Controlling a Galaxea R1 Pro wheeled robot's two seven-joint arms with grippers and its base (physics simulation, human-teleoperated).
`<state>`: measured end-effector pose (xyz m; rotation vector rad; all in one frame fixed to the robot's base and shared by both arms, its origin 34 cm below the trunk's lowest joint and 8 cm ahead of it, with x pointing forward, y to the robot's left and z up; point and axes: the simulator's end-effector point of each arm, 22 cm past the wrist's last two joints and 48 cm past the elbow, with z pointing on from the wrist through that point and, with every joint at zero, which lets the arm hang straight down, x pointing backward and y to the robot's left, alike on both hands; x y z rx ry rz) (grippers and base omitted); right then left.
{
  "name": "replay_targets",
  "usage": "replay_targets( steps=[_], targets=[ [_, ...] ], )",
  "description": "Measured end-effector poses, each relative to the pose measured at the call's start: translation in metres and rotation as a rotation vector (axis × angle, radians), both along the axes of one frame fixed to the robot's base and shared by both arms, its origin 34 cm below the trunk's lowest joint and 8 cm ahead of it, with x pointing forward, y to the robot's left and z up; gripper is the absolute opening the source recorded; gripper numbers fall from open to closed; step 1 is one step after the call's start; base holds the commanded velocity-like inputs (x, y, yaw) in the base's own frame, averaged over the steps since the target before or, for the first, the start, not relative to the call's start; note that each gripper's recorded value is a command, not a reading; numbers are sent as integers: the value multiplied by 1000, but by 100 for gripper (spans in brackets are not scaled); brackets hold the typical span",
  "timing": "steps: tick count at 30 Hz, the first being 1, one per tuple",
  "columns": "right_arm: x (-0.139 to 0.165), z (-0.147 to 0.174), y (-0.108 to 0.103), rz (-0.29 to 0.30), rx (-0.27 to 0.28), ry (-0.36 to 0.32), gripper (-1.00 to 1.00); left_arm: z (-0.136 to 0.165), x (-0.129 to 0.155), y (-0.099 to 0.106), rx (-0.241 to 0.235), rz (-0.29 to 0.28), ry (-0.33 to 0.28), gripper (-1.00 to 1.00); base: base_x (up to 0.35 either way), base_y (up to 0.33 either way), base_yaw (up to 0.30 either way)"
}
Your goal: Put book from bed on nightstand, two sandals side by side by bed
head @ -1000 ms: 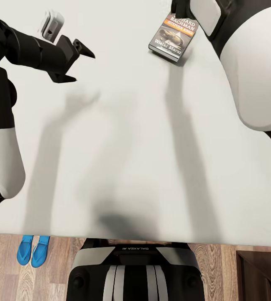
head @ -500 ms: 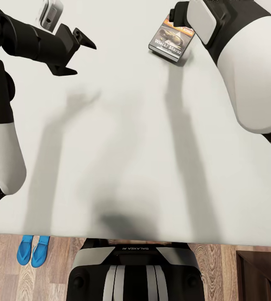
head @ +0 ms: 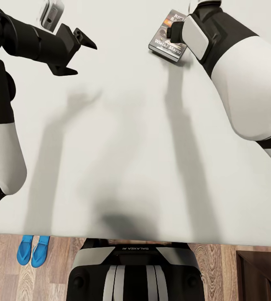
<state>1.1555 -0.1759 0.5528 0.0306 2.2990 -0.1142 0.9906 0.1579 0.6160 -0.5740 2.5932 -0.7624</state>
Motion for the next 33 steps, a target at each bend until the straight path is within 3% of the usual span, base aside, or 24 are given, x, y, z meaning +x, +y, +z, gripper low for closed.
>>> replay_targets(
  steps=[33],
  targets=[
    [-2, -5, 0, -3, 4, -16, 100, -8, -6, 6, 14, -3, 8, 100, 17, 0, 0]
  ],
)
